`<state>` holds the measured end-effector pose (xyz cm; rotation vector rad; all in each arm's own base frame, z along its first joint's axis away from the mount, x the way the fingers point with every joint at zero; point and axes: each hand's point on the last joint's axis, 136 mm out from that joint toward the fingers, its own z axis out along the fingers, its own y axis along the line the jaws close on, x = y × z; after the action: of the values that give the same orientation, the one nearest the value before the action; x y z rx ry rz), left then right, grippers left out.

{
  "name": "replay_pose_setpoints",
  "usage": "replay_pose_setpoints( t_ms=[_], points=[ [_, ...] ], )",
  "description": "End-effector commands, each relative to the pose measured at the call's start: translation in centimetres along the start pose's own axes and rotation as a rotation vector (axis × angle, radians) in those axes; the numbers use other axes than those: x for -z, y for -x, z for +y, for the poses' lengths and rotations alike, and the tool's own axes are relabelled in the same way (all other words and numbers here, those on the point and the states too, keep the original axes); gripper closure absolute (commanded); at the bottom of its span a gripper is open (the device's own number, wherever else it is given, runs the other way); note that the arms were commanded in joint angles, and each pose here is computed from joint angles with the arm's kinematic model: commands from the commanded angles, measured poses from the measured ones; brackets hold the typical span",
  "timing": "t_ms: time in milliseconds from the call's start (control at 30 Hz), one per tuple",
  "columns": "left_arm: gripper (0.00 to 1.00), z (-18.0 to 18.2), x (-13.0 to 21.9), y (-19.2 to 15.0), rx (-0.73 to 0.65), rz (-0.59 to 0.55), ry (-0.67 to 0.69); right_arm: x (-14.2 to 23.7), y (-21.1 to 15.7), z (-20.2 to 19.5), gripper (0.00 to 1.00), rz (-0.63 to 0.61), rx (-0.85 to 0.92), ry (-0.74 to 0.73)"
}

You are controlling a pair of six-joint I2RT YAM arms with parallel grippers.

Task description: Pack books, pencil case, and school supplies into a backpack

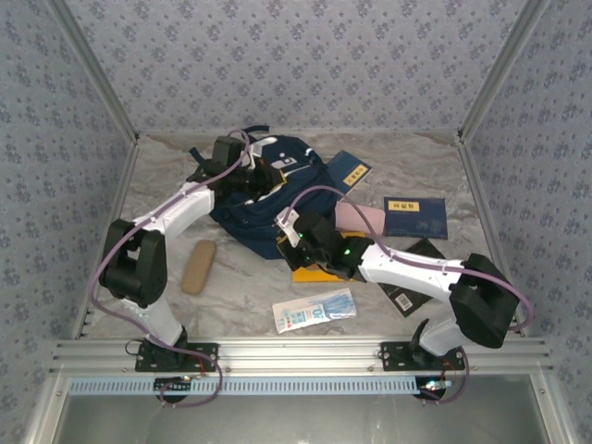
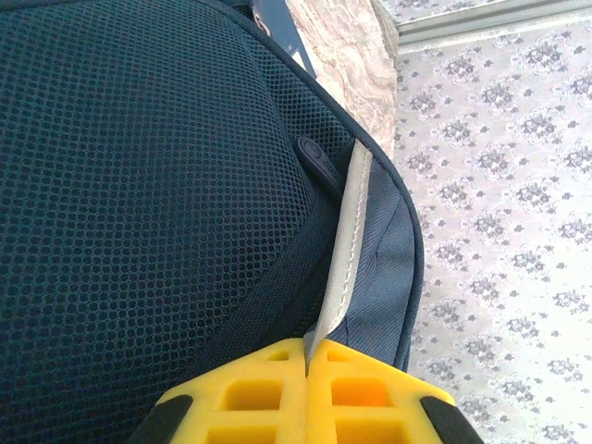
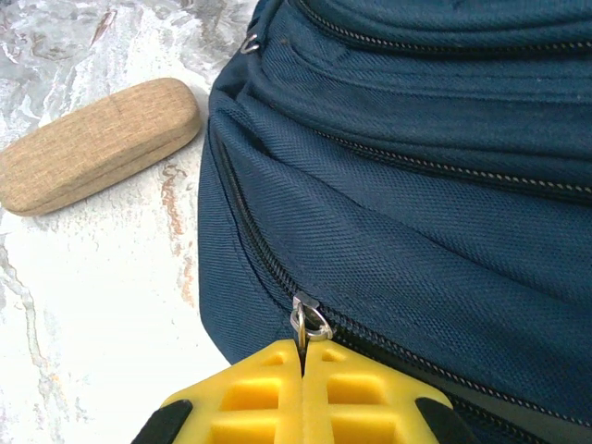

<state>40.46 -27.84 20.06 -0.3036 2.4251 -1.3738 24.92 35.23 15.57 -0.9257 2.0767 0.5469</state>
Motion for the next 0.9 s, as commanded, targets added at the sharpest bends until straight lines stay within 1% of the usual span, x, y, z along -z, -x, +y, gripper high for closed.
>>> replay_pose_setpoints(
  t_ms=[0,67,133,233,433,600,667,800,833,867],
  points=[
    [1.00,-5.3,2.1,1.6,-0.077,-0.108,-0.127,0.0,2.2,2.3,1.00,-0.033,0.013,0.082],
    [1.00,-5.4,2.5,1.7,-0.072,-0.126,-0.122,-0.1,1.9,2.4,1.00,-0.011,0.023,0.087],
    [1.00,-5.4,3.0,1.8,-0.075,-0.145,-0.113,-0.2,2.2,1.6,1.00,-0.011,0.025,0.069],
    [1.00,-5.4,4.0,2.0,-0.074,-0.183,-0.094,-0.2,2.5,-0.3,1.00,-0.002,0.016,0.042],
    [1.00,-4.7,6.2,2.9,0.013,-0.253,-0.066,0.1,4.0,-4.2,1.00,-0.003,0.003,0.009],
    [1.00,-5.2,7.4,3.4,0.006,-0.299,-0.047,-0.5,5.2,-6.3,1.00,0.000,-0.015,0.019],
    [1.00,-5.0,7.3,3.6,0.003,-0.309,-0.033,-0.6,6.2,-6.3,1.00,-0.010,-0.006,0.031],
    [1.00,-4.4,6.4,4.9,0.018,-0.325,-0.020,-0.2,6.7,-6.1,1.00,-0.044,0.007,0.036],
    [1.00,-4.2,6.3,5.4,0.031,-0.332,-0.018,-0.3,5.4,-5.9,1.00,-0.026,0.007,0.042],
    [1.00,-3.9,6.2,5.9,0.047,-0.346,-0.017,-0.1,5.2,-5.5,1.00,-0.033,0.010,0.051]
  ],
)
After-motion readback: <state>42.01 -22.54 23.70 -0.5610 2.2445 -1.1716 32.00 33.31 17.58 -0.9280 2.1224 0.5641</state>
